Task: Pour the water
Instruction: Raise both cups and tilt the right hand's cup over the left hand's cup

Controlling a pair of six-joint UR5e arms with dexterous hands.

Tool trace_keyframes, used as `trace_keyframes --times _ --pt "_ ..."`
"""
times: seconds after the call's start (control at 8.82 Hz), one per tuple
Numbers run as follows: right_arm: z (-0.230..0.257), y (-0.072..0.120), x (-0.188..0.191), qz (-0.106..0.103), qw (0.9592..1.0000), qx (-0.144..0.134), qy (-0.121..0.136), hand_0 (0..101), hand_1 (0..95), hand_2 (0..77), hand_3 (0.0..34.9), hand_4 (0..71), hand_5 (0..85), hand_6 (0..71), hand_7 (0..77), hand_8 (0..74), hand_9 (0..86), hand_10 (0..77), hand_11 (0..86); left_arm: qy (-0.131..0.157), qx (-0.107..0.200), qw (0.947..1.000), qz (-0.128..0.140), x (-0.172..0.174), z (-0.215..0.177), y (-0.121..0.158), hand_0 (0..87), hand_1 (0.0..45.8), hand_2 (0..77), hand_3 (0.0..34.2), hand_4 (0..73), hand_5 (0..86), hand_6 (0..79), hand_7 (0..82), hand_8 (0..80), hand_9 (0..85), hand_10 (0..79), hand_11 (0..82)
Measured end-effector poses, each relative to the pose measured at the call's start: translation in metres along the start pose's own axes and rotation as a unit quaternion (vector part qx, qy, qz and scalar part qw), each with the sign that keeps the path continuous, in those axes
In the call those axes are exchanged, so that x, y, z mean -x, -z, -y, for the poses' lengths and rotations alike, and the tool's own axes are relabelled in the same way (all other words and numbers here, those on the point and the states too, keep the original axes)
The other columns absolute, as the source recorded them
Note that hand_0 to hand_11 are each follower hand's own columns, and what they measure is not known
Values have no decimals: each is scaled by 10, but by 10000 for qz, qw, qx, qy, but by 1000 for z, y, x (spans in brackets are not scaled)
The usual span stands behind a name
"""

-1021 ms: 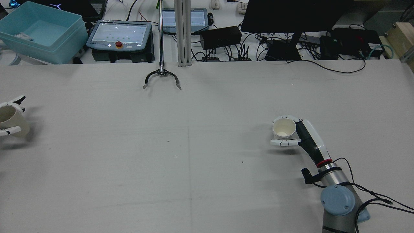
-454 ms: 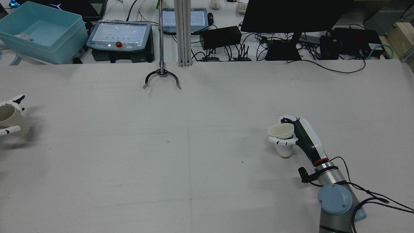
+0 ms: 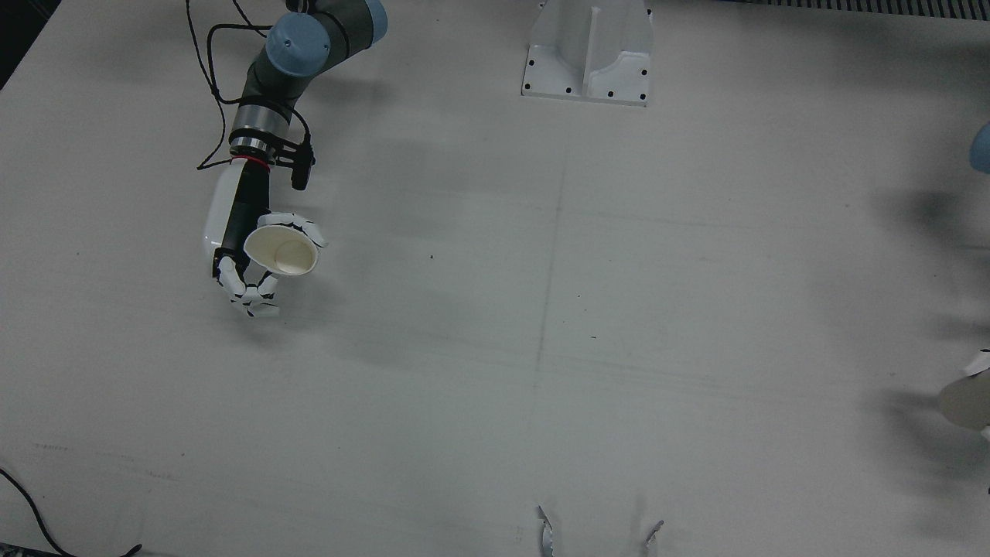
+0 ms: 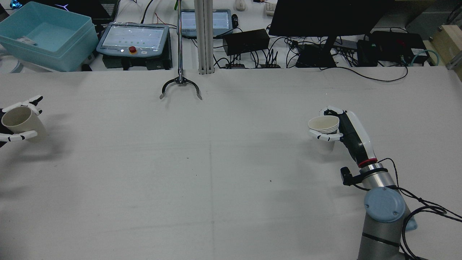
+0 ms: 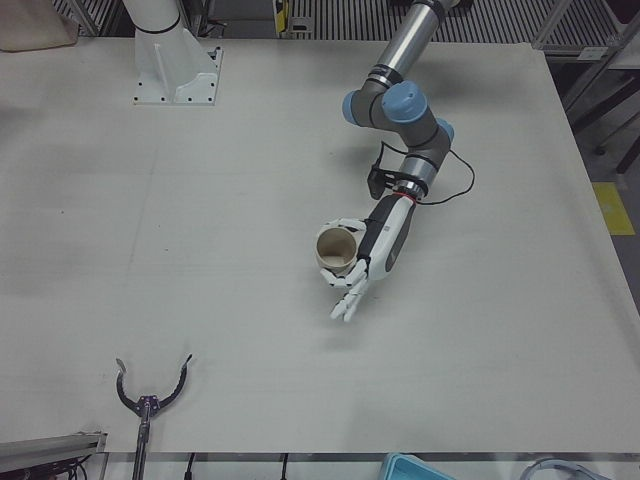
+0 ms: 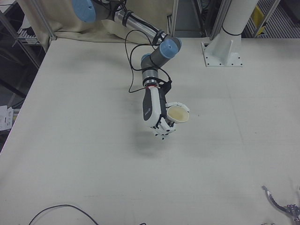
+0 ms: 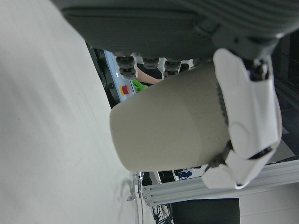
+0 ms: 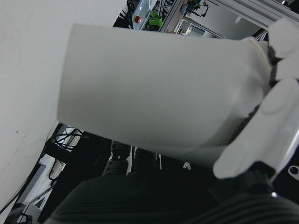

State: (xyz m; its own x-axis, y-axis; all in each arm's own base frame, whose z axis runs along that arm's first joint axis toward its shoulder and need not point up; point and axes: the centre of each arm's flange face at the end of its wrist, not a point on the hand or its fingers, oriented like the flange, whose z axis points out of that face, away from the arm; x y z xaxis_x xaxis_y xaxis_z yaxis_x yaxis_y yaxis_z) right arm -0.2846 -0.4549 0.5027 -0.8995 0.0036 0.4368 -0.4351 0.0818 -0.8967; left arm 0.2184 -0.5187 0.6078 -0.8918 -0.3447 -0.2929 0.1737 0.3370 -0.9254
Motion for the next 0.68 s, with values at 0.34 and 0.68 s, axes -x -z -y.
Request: trace_keyframes --times 0.34,0.68 --pt "-8 -24 52 175 9995 198 178 467 38 300 0 158 665 535 698 507 682 267 404 96 524 9977 412 53 -121 -98 450 267 327 0 185 524 49 120 11 38 49 98" --pt "-11 -32 78 278 9989 294 224 464 38 300 0 158 671 535 704 507 687 267 404 -50 1108 9911 731 110 -250 -158 453 267 327 0 191 524 38 114 11 33 49 98"
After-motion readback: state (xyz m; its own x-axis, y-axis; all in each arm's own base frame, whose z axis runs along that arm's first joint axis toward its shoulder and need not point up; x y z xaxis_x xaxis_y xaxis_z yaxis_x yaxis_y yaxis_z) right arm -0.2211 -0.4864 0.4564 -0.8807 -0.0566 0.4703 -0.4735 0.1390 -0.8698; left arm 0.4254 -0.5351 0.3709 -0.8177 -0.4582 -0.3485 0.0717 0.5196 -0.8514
